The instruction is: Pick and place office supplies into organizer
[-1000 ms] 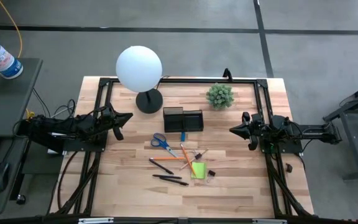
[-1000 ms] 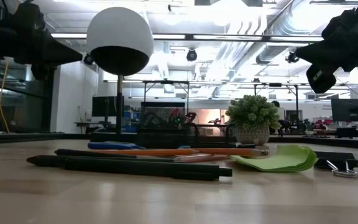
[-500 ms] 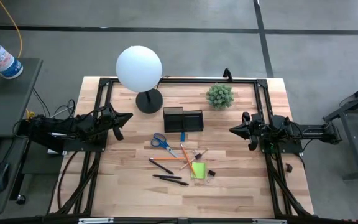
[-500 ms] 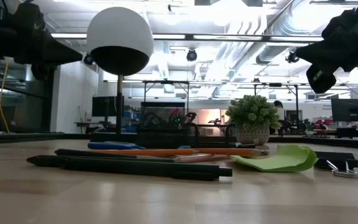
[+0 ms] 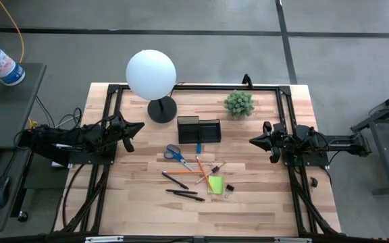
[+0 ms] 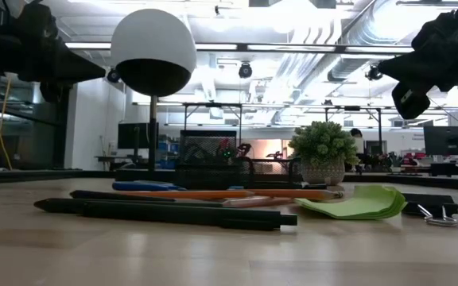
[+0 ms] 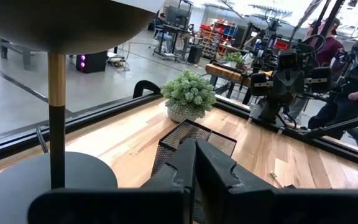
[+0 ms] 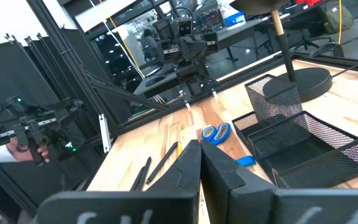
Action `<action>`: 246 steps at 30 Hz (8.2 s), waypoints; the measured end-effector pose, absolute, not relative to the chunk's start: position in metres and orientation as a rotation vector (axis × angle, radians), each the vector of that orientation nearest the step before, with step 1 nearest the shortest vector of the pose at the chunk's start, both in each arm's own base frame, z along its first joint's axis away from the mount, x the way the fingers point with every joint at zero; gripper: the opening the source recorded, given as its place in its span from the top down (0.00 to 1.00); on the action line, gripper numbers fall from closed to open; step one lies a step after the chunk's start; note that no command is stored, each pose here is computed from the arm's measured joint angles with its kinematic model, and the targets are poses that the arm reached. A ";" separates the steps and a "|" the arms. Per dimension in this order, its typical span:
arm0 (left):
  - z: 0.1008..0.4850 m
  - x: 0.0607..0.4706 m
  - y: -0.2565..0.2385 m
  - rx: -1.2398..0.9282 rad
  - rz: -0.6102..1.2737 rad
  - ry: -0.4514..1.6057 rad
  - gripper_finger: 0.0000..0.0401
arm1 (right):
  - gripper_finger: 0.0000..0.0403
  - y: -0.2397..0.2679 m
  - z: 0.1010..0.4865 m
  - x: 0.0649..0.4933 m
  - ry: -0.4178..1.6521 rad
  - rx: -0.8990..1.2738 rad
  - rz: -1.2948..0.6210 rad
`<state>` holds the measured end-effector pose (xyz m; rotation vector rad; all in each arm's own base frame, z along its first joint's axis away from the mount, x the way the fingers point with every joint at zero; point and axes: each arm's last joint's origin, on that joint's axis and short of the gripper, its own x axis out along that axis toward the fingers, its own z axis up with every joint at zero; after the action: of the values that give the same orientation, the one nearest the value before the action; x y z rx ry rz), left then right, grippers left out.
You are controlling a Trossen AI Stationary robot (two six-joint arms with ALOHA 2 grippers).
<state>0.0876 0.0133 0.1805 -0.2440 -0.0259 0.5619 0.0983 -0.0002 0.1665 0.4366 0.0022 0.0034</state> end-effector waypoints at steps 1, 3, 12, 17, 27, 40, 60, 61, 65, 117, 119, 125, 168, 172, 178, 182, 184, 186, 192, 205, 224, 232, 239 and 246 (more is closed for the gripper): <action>0.181 0.088 0.013 -0.244 0.562 -0.026 1.00 | 1.00 0.000 0.167 0.098 0.002 0.437 0.004; 0.181 0.088 0.013 -0.247 0.561 -0.034 1.00 | 1.00 0.000 0.167 0.098 0.002 0.437 0.003; 0.177 0.087 0.013 -0.231 0.569 0.008 1.00 | 1.00 0.000 0.167 0.098 -0.001 0.434 -0.007; 0.176 0.087 0.013 -0.230 0.570 0.015 1.00 | 1.00 -0.003 0.169 0.098 -0.038 0.418 -0.070; 0.174 0.091 0.007 -0.222 0.343 0.079 1.00 | 1.00 -0.004 0.178 0.098 -0.144 0.317 -0.114; 0.194 0.112 0.002 -0.182 0.192 0.149 1.00 | 1.00 -0.003 0.230 0.141 0.071 0.227 -0.101; 0.302 0.132 -0.002 -0.387 0.079 0.114 1.00 | 1.00 -0.002 0.282 0.269 0.485 0.598 -0.019; 0.301 0.132 -0.002 -0.401 0.070 0.136 1.00 | 1.00 -0.002 0.281 0.274 0.514 0.594 -0.011; 0.293 0.137 -0.005 -0.431 -0.001 0.244 1.00 | 1.00 0.005 0.273 0.293 0.605 0.568 0.012; 0.266 0.159 -0.008 -0.275 -0.059 0.493 1.00 | 0.82 0.165 0.181 0.315 1.285 -0.237 0.555; 0.265 0.159 -0.008 -0.275 -0.058 0.500 1.00 | 0.74 0.165 0.177 0.316 1.286 -0.289 0.555; 0.265 0.159 -0.008 -0.275 -0.057 0.504 1.00 | 0.61 0.168 0.174 0.312 1.281 -0.442 0.612; 0.265 0.159 -0.007 -0.267 -0.024 0.499 1.00 | 0.75 0.175 0.149 0.308 1.354 -0.604 0.604; 0.265 0.159 -0.007 -0.267 -0.024 0.499 1.00 | 0.75 0.175 0.151 0.307 1.351 -0.605 0.603; 0.265 0.159 -0.006 -0.261 0.001 0.493 1.00 | 0.76 0.176 0.154 0.308 1.348 -0.590 0.619; 0.265 0.159 -0.006 -0.261 0.001 0.494 1.00 | 0.79 0.176 0.154 0.307 1.353 -0.565 0.648; 0.265 0.159 -0.006 -0.261 0.002 0.494 1.00 | 0.80 0.177 0.153 0.308 1.343 -0.561 0.651; 0.265 0.159 -0.006 -0.260 0.009 0.493 1.00 | 0.80 0.176 0.151 0.307 1.342 -0.560 0.651; 0.265 0.159 -0.005 -0.255 0.027 0.491 1.00 | 0.80 0.168 0.145 0.307 1.356 -0.557 0.630; 0.265 0.159 -0.005 -0.255 0.027 0.491 1.00 | 0.82 0.168 0.152 0.313 1.335 -0.558 0.640; 0.265 0.159 -0.005 -0.255 0.027 0.492 1.00 | 0.82 0.157 0.147 0.315 1.350 -0.527 0.623; 0.265 0.159 -0.005 -0.255 0.027 0.492 1.00 | 0.82 0.152 0.136 0.308 1.366 -0.514 0.633; 0.265 0.159 -0.005 -0.248 0.052 0.488 1.00 | 0.95 0.148 0.136 0.311 1.367 -0.487 0.636; 0.265 0.159 -0.005 -0.248 0.053 0.488 1.00 | 0.99 0.144 0.135 0.311 1.379 -0.476 0.629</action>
<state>0.1591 -0.0046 0.2646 -0.2482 0.4880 0.0528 0.3115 0.1437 0.1352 -0.4762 1.3789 0.6289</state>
